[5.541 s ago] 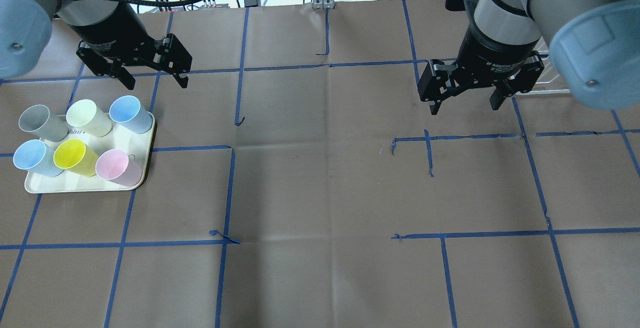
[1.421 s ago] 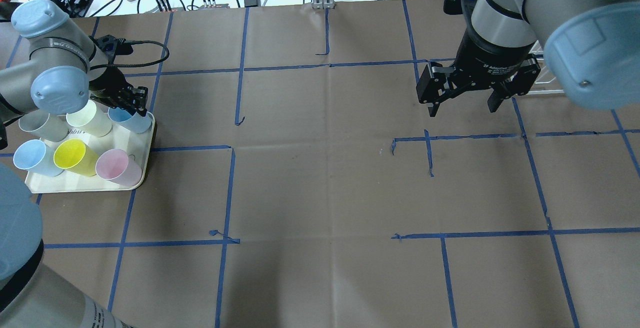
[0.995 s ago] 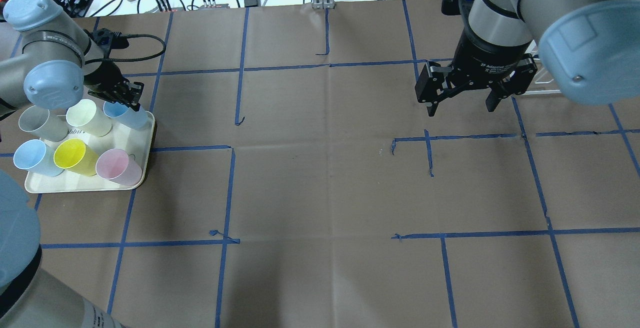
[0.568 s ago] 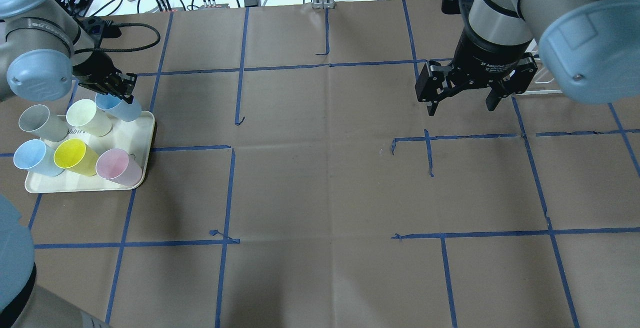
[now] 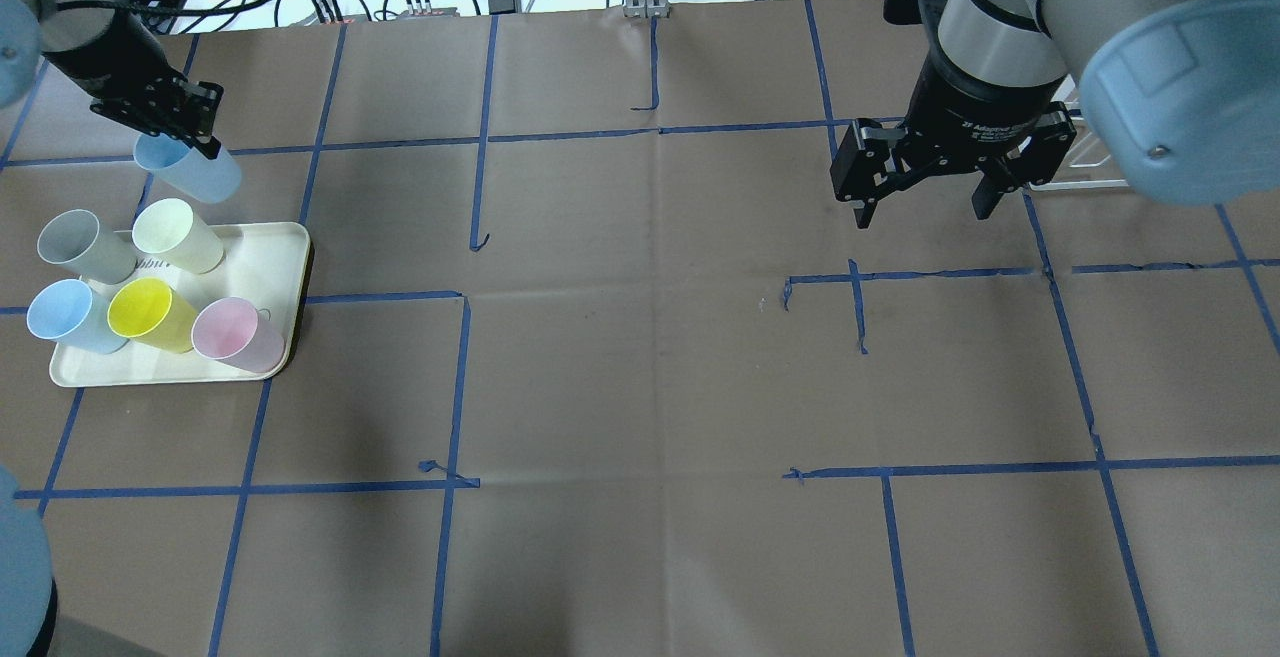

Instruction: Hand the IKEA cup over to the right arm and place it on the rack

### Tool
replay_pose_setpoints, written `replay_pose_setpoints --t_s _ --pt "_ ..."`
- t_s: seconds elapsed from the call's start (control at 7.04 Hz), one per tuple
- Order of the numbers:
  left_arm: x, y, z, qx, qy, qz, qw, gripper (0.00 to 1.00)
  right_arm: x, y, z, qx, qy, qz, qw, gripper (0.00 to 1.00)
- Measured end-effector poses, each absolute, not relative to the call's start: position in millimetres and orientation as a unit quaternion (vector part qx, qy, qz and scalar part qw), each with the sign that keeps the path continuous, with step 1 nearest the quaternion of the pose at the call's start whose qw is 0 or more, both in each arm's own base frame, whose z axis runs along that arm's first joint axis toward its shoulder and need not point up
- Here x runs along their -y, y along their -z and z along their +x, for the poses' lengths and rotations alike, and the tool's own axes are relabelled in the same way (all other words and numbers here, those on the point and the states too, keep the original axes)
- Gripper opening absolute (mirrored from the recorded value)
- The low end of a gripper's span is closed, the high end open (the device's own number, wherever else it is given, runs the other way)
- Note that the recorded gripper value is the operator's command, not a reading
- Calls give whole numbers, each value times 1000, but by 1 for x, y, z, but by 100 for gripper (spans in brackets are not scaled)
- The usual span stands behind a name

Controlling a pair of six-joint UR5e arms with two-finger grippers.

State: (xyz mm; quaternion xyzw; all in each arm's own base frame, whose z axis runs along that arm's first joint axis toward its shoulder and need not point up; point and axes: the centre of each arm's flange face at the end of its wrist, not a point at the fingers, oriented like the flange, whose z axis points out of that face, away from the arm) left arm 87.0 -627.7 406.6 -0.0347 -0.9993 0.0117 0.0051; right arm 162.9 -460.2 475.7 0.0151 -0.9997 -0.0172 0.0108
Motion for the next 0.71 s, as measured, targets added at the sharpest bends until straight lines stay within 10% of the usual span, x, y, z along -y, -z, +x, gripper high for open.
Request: replay_pose_setpoints --t_s 0.71 --pt "625 -464 13 990 -70 -80 96 0 460 -470 163 1000 23 15 11 100"
